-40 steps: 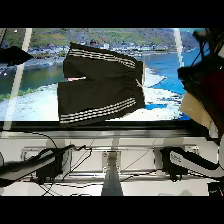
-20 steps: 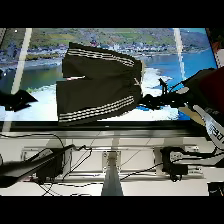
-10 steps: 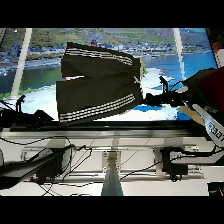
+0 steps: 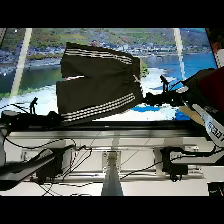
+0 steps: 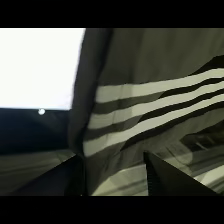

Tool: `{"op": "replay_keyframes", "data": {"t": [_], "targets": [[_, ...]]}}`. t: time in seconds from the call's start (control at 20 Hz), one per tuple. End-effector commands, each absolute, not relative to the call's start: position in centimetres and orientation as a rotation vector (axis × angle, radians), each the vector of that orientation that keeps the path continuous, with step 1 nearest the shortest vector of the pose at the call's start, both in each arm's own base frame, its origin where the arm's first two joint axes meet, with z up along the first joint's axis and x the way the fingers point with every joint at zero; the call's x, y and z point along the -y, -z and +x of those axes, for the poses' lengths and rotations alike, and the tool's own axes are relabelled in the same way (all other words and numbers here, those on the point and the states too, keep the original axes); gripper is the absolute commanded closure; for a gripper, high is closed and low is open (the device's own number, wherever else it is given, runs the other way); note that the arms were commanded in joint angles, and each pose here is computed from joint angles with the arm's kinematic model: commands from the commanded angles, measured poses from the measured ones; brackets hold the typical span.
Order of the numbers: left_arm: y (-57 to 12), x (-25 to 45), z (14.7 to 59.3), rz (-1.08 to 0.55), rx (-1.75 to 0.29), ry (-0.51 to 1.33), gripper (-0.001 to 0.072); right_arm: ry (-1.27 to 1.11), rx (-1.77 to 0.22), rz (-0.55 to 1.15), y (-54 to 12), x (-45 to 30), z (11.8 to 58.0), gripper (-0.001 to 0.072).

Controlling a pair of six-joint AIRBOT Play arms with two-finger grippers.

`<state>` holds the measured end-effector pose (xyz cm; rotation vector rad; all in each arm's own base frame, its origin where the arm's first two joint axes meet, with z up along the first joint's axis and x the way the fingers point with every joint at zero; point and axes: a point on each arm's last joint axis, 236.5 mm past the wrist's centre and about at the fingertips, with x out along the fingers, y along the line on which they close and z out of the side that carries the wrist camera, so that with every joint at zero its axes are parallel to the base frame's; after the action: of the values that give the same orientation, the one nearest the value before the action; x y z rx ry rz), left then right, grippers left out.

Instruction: Fold the clothes and pants, and hang the long-sleeved shirts on hangers.

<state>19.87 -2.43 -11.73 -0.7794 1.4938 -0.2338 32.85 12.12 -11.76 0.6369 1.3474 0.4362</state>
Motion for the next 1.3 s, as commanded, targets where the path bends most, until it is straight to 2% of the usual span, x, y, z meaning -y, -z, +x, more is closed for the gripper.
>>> {"op": "replay_keyframes", "data": {"t": [0.0, 0.05, 0.1, 0.15, 0.2, 0.55, 0.7, 0.8, 1.05, 1.25], "targets": [[13.2, 2.4, 21.4, -0.647, -1.454, 0.213, 0.0294, -0.437, -1.345, 0.637, 11.7, -12.1, 32.9, 0.0687], [13.2, 2.8, 21.6, -0.627, -1.451, 0.222, 0.0391, -0.438, -1.346, 0.635, 11.7, -12.1, 32.9, 0.0637], [13.3, 3.0, 21.8, -0.608, -1.448, 0.228, 0.0527, -0.437, -1.347, 0.632, 11.8, -12.1, 32.9, 0.0517], [13.4, 3.1, 22.0, -0.591, -1.444, 0.231, 0.0694, -0.436, -1.348, 0.627, 11.8, -12.0, 32.8, 0.0381], [13.5, 3.1, 22.2, -0.583, -1.439, 0.228, 0.069, -0.433, -1.348, 0.624, 11.9, -11.9, 32.9, 0.0354], [13.5, 2.8, 22.5, -0.573, -1.428, 0.217, 0.0689, -0.401, -1.306, 0.625, 10.6, -11.3, 35.8, 0.0299], [13.7, 2.5, 22.8, -0.566, -1.415, 0.203, 0.069, -0.438, -1.37, 0.632, 10.3, -11.7, 36.2, 0.0297], [13.7, 2.4, 22.8, -0.564, -1.413, 0.201, 0.0689, -0.489, -1.429, 0.648, 10.6, -12.4, 36.0, 0.0267], [13.7, 2.4, 22.9, -0.564, -1.412, 0.2, 0.0689, -0.514, -1.601, 0.751, 12.3, -13.5, 34.2, 0.0288], [13.6, 2.4, 22.9, -0.565, -1.412, 0.201, 0.069, -0.554, -1.565, 0.71, 12.2, -13.5, 35.0, 0.0643]]}}
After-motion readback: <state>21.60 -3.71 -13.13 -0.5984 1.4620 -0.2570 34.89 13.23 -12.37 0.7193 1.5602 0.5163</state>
